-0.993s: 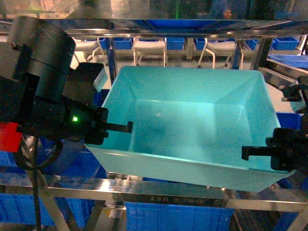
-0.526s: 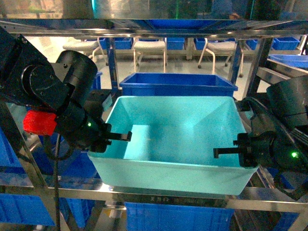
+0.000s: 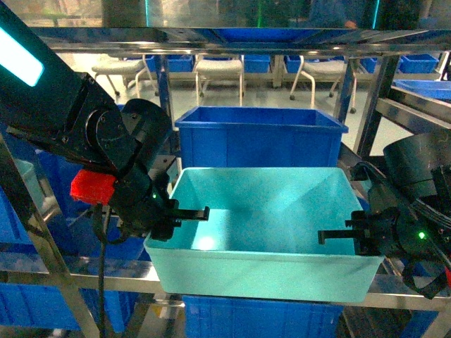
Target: Organize blue bins on left shelf correctly
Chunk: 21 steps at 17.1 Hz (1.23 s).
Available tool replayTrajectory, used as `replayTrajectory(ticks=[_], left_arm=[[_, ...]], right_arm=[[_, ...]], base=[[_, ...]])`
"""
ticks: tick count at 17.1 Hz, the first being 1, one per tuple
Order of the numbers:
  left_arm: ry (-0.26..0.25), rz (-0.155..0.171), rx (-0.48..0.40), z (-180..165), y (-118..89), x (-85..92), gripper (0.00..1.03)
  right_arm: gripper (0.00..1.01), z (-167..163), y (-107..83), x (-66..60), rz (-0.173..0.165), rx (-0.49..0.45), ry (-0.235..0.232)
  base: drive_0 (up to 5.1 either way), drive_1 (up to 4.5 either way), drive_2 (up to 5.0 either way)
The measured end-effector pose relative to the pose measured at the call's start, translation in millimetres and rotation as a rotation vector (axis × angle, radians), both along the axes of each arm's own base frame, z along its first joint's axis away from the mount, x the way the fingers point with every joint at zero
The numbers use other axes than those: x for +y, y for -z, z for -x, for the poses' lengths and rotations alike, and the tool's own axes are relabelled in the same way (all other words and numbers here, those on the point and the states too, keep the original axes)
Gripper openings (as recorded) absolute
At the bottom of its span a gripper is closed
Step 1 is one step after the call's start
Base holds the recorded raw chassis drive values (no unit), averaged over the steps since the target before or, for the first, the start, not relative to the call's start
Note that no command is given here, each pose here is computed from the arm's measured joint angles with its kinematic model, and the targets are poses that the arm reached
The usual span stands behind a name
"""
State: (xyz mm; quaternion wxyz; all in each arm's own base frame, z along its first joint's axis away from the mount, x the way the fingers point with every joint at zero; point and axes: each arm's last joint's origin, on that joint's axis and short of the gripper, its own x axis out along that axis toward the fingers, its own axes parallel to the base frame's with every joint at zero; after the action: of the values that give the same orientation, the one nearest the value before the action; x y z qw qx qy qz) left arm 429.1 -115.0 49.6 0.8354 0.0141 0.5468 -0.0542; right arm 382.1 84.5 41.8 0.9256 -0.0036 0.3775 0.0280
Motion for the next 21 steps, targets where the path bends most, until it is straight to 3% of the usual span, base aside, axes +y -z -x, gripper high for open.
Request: replayTrajectory(ticks=[4, 7, 10, 13, 15, 17, 18, 19, 21], left_arm=[[-0.014, 0.005, -0.010, -1.0, -1.7, -3.4, 0.03], [-0.001, 0.034, -0.038, -4.0, -3.4, -5.1, 0.36], [0.016, 0.100, -0.101, -10.3, -12.1, -5.1, 0.69], [0.010, 0.171, -0.252, -20.0, -53.1, 3.0, 1.00], [-0.003, 0.176, -0.294, -10.7, -61.7, 9.2, 0.98], [-0.032, 0.180, -0.375, 18.9, -72.2, 20.6, 0.98], [-0.045, 0.180, -0.459, 37.9, -87.8, 27.6, 0.98], [-0.058, 0.157, -0.548, 61.1, -102.1, 35.5, 0.98], [-0.070, 0.119, -0.655, 120.2, -109.7, 51.0, 0.98]], right_arm=[[0.03, -1.4, -0.8, -2.1, -0.003, -0.014, 0.010], [0.37, -3.1, -3.3, 0.6, -0.023, -0.047, -0.006], [0.70, -7.8, -14.6, 3.4, -0.038, -0.166, 0.010], [1.00, -11.9, -44.4, 1.9, -0.052, -0.351, 0.071], [0.98, -1.9, -62.3, -0.2, -0.064, -0.449, 0.090], [0.98, 28.9, -69.5, -1.2, -0.058, -0.488, 0.062], [0.98, 47.6, -74.7, -5.8, -0.062, -0.504, 0.045], [0.98, 67.8, -81.5, -10.8, -0.064, -0.522, 0.028], [0.98, 110.1, -94.4, -30.8, -0.057, -0.567, 0.022]], base=[[0.0, 0.00, 0.0], [0.0, 0.00, 0.0], [0.0, 0.00, 0.0], [0.0, 0.00, 0.0], [0.0, 0.00, 0.0], [0.0, 0.00, 0.0], [0.0, 0.00, 0.0], [0.0, 0.00, 0.0], [0.0, 0.00, 0.0]])
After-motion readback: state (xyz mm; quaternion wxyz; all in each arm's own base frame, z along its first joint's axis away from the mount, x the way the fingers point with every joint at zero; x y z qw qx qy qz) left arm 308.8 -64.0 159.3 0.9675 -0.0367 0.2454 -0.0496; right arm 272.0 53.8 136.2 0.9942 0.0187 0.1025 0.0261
